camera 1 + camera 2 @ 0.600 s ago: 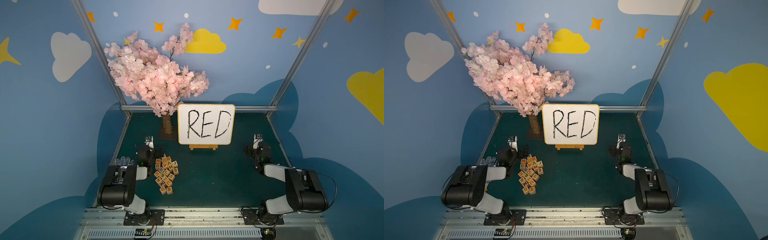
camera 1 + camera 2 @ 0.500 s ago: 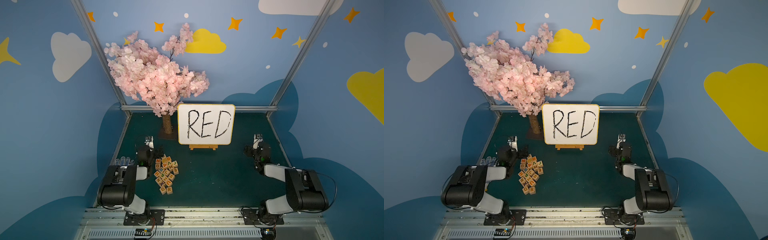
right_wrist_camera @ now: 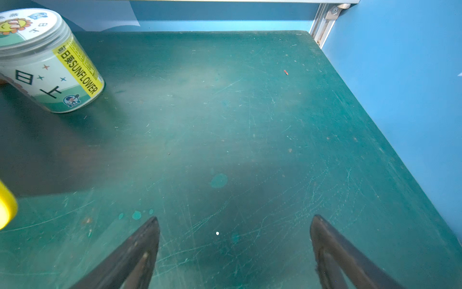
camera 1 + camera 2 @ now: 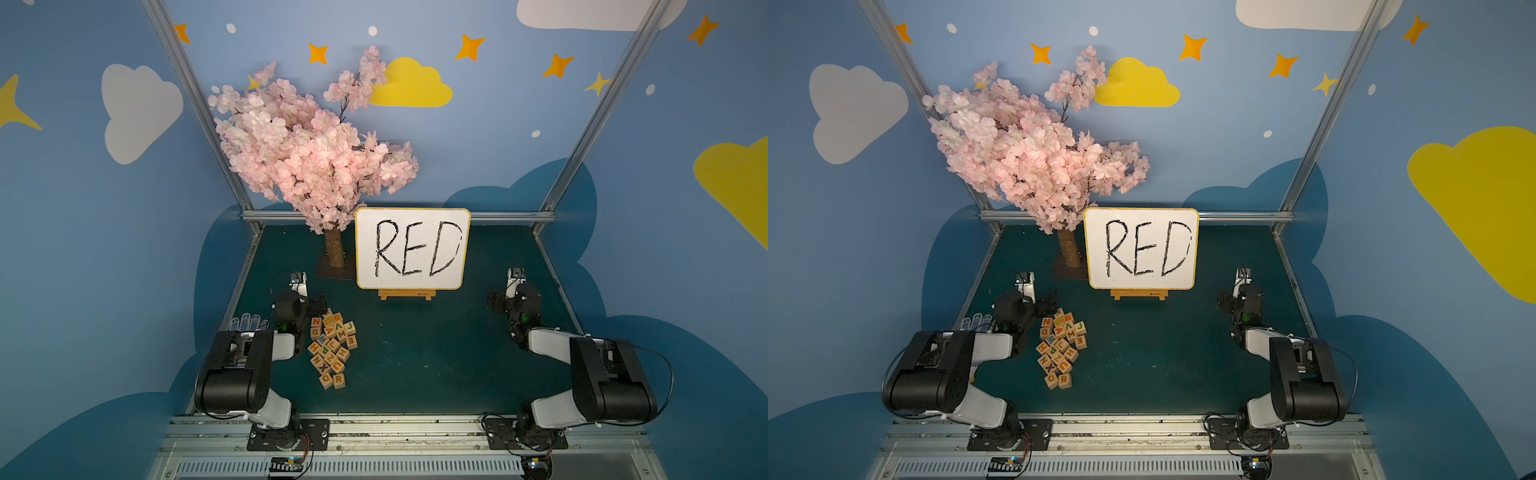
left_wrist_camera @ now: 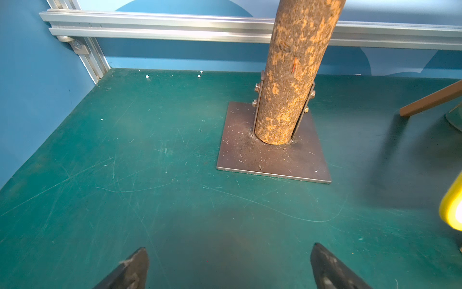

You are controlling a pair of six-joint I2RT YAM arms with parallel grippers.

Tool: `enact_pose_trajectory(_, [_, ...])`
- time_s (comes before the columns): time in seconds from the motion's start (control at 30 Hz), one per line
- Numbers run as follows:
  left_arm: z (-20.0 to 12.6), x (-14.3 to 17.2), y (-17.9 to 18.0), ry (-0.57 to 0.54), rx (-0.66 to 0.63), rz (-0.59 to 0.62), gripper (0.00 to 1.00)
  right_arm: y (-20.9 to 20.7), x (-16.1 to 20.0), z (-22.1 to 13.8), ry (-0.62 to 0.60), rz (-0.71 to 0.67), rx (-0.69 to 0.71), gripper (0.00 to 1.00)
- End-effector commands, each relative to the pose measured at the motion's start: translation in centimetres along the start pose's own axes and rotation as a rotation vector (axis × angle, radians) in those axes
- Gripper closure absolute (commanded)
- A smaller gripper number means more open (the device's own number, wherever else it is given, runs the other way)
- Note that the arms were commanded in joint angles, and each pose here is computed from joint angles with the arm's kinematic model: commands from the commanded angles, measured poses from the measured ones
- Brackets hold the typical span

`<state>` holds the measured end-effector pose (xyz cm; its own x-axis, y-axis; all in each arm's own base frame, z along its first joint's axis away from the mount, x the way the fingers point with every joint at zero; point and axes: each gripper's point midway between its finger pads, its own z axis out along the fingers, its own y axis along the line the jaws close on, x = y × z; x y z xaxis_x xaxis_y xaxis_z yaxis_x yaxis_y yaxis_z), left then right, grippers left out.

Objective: Assemble the uppercase word "red" with letter blocks
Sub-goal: Pick up the letter block from the center of the board.

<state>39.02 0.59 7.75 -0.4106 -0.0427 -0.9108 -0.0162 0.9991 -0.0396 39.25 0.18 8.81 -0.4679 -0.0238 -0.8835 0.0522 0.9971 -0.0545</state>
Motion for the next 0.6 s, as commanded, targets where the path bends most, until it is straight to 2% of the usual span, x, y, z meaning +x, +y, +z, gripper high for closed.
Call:
enact_pose_trajectory(0.0, [0.1, -0.5, -0.1, -0.012, 0.018, -0.01, 0.01, 0.0, 0.3, -0.1, 0.007, 0.013, -0.008, 0.07])
enact_pose_trajectory(0.17, [0.1, -0.5, -0.1, -0.013, 0.02, -0.01, 0.01, 0.0, 0.3, -0.1, 0.008, 0.012, -0.007, 0.08])
enact_pose_trajectory(0.3, [0.0, -0.8, -0.2, -0.024, 0.029, -0.004, 0.14, 0.0, 0.2, -0.2, 0.003, 0.009, -0.004, 0.13])
enact_pose_trajectory(0.37, [-0.1, -2.6, -1.2, -0.054, 0.078, 0.03, 0.17, -0.2, -0.1, -0.4, -0.003, 0.008, 0.028, 0.18])
enact_pose_trajectory(0.4, [-0.3, -3.1, -1.6, -0.019, 0.091, 0.035, 0.21, -0.2, -0.2, -0.6, 0.002, 0.007, 0.028, 0.19])
enact_pose_trajectory(0.47, [-1.0, -4.5, -1.2, 0.028, 0.034, 0.037, 0.25, 0.1, -0.3, -0.7, -0.009, -0.012, 0.032, 0.21])
enact_pose_trajectory(0.57, [-3.4, -8.4, 0.0, -0.065, -0.078, -0.044, 0.25, 0.2, -0.3, -0.8, -0.015, -0.019, 0.034, 0.21])
